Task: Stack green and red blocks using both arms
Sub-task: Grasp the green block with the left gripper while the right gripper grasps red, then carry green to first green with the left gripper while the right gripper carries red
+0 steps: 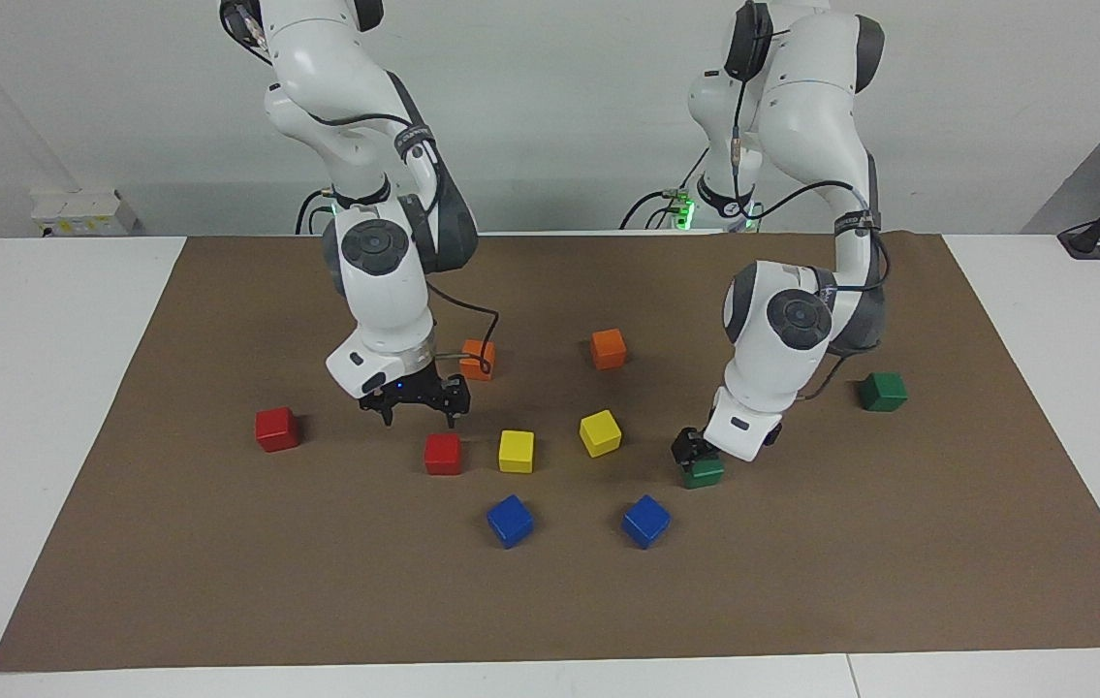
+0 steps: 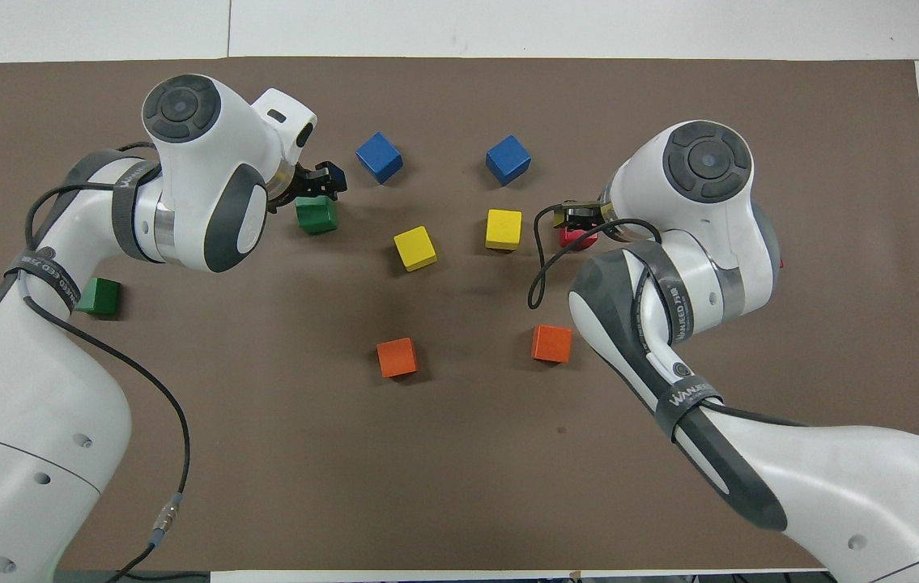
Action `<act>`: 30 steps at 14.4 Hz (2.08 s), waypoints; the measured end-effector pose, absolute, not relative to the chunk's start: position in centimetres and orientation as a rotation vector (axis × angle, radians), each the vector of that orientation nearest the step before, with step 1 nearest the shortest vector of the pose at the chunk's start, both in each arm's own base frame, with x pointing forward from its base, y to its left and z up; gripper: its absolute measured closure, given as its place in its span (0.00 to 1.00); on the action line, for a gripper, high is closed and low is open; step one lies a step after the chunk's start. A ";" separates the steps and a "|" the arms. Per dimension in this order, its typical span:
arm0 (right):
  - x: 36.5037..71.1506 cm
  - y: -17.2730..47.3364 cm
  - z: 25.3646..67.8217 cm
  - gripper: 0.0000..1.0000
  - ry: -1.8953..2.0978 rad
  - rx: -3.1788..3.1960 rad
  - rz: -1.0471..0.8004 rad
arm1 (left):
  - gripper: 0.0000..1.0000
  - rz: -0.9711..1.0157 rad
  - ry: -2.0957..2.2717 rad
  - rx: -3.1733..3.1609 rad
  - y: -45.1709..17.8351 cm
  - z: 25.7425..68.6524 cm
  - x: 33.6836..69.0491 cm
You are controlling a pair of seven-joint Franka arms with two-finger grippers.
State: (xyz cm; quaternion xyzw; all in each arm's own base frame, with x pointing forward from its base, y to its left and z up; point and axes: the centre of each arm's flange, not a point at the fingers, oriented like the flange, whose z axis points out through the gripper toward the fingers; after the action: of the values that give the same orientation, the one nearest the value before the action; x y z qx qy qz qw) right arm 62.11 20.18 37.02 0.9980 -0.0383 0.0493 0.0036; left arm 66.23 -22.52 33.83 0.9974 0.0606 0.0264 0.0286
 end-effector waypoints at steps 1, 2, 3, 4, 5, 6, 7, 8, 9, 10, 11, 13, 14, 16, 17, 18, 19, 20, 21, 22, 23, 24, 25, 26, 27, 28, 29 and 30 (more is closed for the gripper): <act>62.2 20.5 36.5 0.00 -0.120 3.129 0.155 | 0.00 0.085 0.185 3.077 -22.6 33.5 66.3; 62.4 20.6 36.1 0.00 -0.120 3.129 0.156 | 0.00 0.079 0.177 3.085 -22.6 32.9 66.3; 62.7 20.7 35.8 0.00 -0.125 3.134 0.159 | 0.00 0.074 0.162 3.101 -22.7 32.1 66.3; 62.9 20.8 35.5 0.00 -0.134 3.142 0.157 | 0.00 0.071 0.143 3.115 -22.7 31.3 66.3; 63.2 20.9 35.3 0.00 -0.144 3.150 0.153 | 0.00 0.067 0.121 3.121 -22.8 30.8 66.4; 63.4 21.0 35.1 0.00 -0.148 3.155 0.158 | 0.00 0.064 0.102 3.122 -22.9 30.6 66.4; 63.7 21.1 34.9 0.00 -0.150 3.159 0.171 | 0.00 0.065 0.091 3.122 -23.0 30.6 66.4; 63.8 21.2 34.7 0.00 -0.152 3.163 0.179 | 0.00 0.068 0.084 3.120 -23.1 30.7 66.5; 64.0 21.2 34.3 0.00 -0.159 3.169 0.188 | 0.00 0.072 0.077 3.118 -23.2 30.9 66.5; 64.1 21.3 33.7 0.00 -0.167 3.177 0.194 | 0.00 0.075 0.068 3.117 -23.3 31.0 66.5; 64.2 21.4 33.2 0.00 -0.173 3.182 0.198 | 0.00 0.076 0.061 3.117 -23.4 31.0 66.5; 64.5 21.5 32.2 0.00 -0.179 3.190 0.214 | 0.19 0.076 0.048 3.117 -23.4 31.0 66.5; 64.6 21.6 31.8 0.00 -0.179 3.190 0.217 | 0.19 0.075 0.044 3.117 -23.5 31.0 66.5; 64.5 21.7 31.2 0.00 -0.176 3.189 0.205 | 0.36 0.075 0.035 3.117 -23.6 31.0 66.5; 64.4 21.7 31.0 0.09 -0.174 3.188 0.197 | 0.45 0.073 0.031 3.119 -23.7 31.0 66.4; 64.3 21.7 30.8 0.20 -0.174 3.185 0.186 | 0.45 0.068 0.030 3.120 -23.7 31.0 66.4; 64.2 21.7 30.6 0.31 -0.173 3.181 0.163 | 0.45 0.060 0.030 3.122 -23.7 31.0 66.4; 64.1 21.7 30.6 0.44 -0.173 3.177 0.139 | 0.45 0.055 0.032 3.124 -23.6 31.3 66.5; 64.0 21.6 30.8 0.45 -0.174 3.171 0.113 | 0.45 0.057 0.039 3.123 -23.5 32.0 66.6; 63.9 21.3 31.4 0.45 -0.176 3.164 0.087 | 0.45 0.059 0.046 3.121 -23.0 33.2 66.9; 64.0 20.9 32.5 0.45 -0.168 3.156 0.062 | 0.45 0.052 0.044 3.122 -22.1 34.8 67.0; 64.3 19.9 34.2 0.45 -0.140 3.151 0.040 | 0.45 0.036 0.024 3.124 -20.6 36.6 67.0; 64.7 18.4 36.3 0.45 -0.113 3.148 0.031 | 0.45 0.018 -0.012 3.127 -18.6 38.6 66.9; 65.0 16.1 38.5 0.45 -0.084 3.148 0.036 | 0.45 0.001 -0.060 3.130 -16.2 40.5 66.7; 65.2 13.4 40.6 0.45 -0.046 3.149 0.045 | 0.45 -0.009 -0.114 3.130 -13.5 42.1 66.3; 65.3 10.3 42.2 0.45 -0.006 3.148 0.051 | 0.45 -0.018 -0.168 3.129 -10.7 43.3 65.8; 65.3 7.1 43.4 0.45 0.026 3.147 0.056 | 0.45 -0.026 -0.217 3.126 -7.9 43.9 65.2; 65.4 4.2 44.0 0.45 0.054 3.145 0.061 | 0.45 -0.035 -0.257 3.123 -5.2 44.2 64.5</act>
State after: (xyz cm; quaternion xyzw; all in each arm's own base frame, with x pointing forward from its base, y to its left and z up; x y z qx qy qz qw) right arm 65.35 4.19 44.04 0.9997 0.0172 0.0194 -0.0021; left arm 64.50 -5.18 44.24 0.9966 -0.0820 -0.0111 0.0041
